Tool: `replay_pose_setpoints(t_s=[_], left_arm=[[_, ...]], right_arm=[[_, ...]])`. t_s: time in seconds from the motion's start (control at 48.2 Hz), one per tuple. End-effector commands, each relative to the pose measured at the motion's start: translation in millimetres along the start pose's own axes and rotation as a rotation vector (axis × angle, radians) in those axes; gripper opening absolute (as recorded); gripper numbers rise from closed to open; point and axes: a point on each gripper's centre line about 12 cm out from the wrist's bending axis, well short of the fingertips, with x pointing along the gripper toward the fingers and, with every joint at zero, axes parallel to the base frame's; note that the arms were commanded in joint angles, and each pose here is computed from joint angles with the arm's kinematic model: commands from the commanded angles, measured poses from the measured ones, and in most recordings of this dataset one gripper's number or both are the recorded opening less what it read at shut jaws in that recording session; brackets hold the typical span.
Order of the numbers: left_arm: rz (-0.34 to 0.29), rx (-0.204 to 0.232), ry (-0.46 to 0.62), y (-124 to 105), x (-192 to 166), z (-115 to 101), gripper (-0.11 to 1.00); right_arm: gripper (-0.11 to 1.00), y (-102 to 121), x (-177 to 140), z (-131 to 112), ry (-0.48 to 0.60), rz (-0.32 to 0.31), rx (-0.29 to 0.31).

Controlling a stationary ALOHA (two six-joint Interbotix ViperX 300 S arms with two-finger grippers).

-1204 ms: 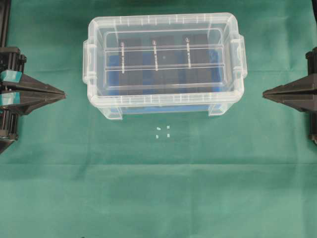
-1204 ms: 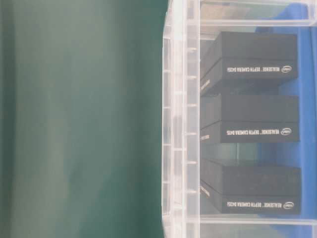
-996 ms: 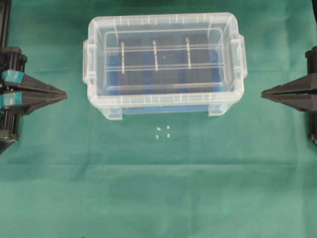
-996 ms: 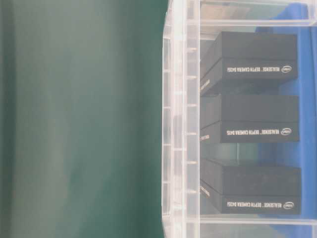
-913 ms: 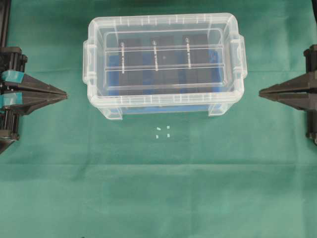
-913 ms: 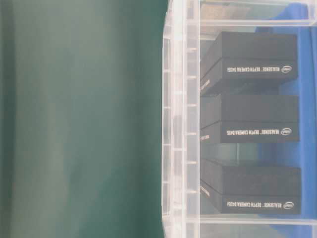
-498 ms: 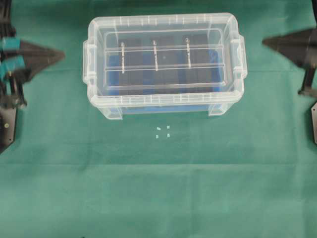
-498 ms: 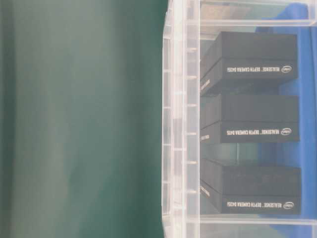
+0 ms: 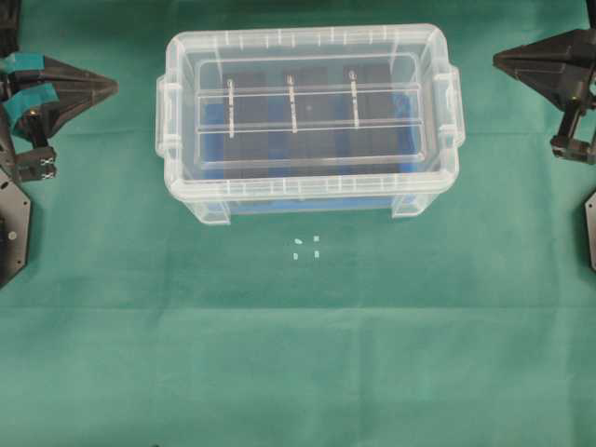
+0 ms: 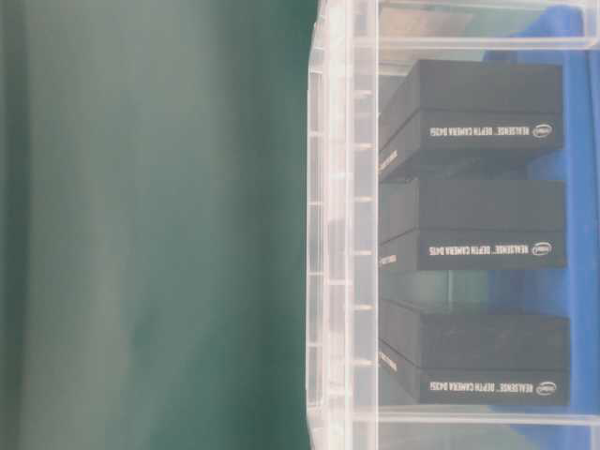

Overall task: Clamp the lid of the box with both arms, then lift and open it.
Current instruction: 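Raise both grippers and rotate them toward the lid's short ends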

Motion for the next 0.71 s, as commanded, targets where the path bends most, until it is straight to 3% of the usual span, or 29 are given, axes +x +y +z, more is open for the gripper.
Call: replay_pose_setpoints(t_s=[0.0,0.291,0.436,0.685], left_arm=[[0.007,-0.005,0.069,1,-2,4,0.01],[0.020,-0.009,0.283,2,-10,-7,0.01],[0.036,-0.035,0.345,5,-13,-14,0.01],[0.051,-0.073,0.401,6,-15,-20,0.01]], right_arm=[[0.00,-1,3,3,0.089,-0.004,0.021],[0.00,-3,21,-24,0.445,-0.022,0.058],[0.00,-3,29,-36,0.576,-0.031,0.076],[0.00,-3,34,-39,0.625,-0.033,0.076]])
